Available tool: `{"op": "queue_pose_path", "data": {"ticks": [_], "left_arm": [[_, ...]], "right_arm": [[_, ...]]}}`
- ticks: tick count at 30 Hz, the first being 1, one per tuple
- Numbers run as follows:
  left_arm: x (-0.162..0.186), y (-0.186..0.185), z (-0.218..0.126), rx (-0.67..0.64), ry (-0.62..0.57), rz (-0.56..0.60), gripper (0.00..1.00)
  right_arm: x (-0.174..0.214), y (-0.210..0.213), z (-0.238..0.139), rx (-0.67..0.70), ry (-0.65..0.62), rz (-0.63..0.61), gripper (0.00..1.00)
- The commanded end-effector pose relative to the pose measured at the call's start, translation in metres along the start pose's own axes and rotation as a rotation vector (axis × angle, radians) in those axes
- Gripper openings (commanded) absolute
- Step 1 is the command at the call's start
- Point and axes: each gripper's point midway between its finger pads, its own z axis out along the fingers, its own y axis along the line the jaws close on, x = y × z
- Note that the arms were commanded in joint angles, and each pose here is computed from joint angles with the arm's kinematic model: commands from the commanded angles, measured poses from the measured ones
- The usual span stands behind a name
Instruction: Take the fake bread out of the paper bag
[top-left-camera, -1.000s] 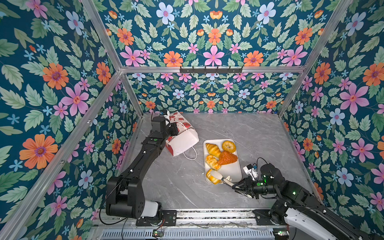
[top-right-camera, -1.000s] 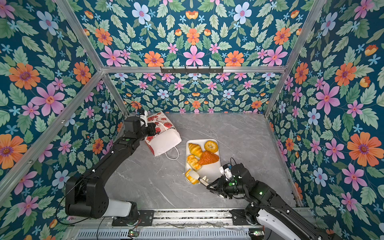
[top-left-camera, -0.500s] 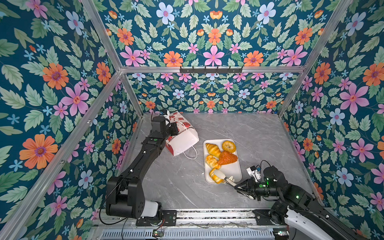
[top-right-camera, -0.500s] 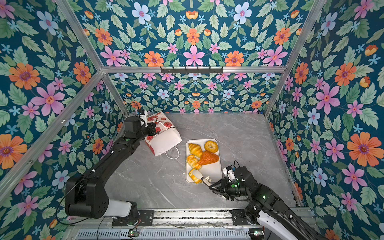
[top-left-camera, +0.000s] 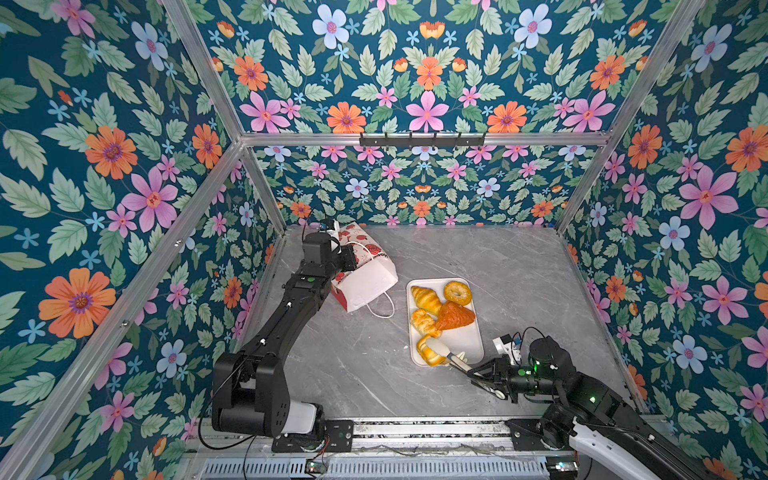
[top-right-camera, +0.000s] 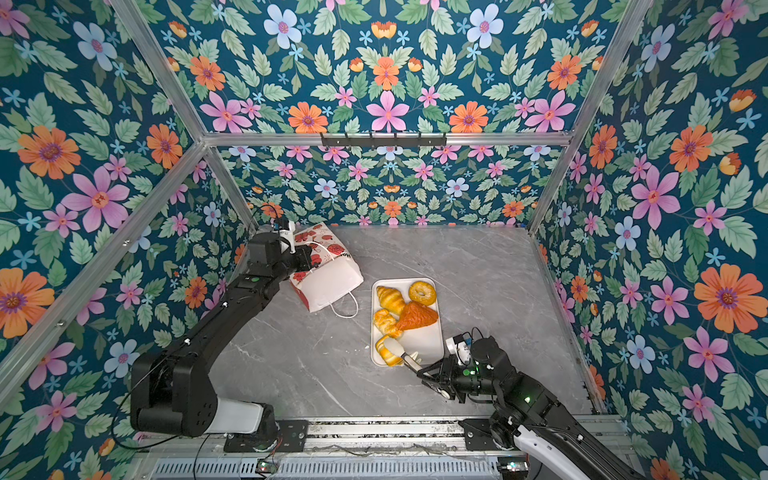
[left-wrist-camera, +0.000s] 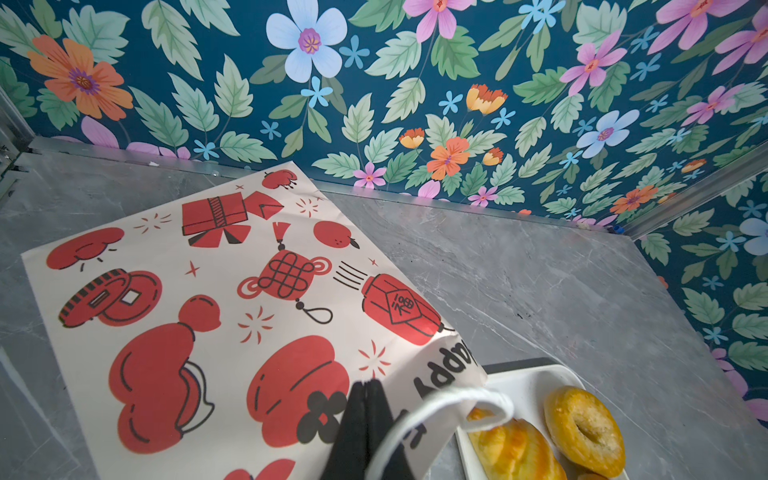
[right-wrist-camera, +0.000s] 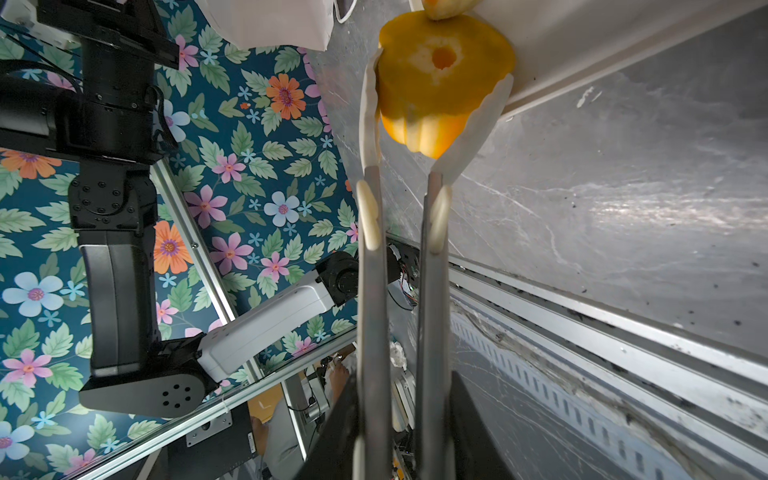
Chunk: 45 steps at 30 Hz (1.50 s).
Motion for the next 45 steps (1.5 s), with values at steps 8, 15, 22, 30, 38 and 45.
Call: {"op": "queue_pose_path", "data": {"ticks": [8, 15, 22, 30, 38, 45], "left_arm": [[-0.007, -0.003, 0.001, 0.013, -0.026, 0.011, 0.00], [-0.007, -0.003, 0.000, 0.013, -0.025, 0.009, 0.00], [-0.007, -0.002, 0.001, 0.012, -0.023, 0.009, 0.00], [-0.007, -0.002, 0.001, 0.012, -0.023, 0.010, 0.00], [-0.008, -0.003, 0.000, 0.011, -0.025, 0.011, 0.00], [-0.006, -0.002, 0.001, 0.008, -0.021, 0.010, 0.00]], "right_arm": [[-0.003, -0.005, -0.013, 0.041, -0.061, -0.019, 0.29], [-0.005, -0.012, -0.016, 0.063, -0.085, -0.024, 0.38], [-0.006, -0.014, -0.020, 0.055, -0.103, -0.022, 0.41], [-0.006, -0.009, -0.034, 0.071, -0.145, -0.062, 0.42], [-0.005, 0.000, -0.037, 0.058, -0.146, -0.091, 0.44], [-0.001, 0.015, -0.044, 0.054, -0.144, -0.139, 0.44]]}}
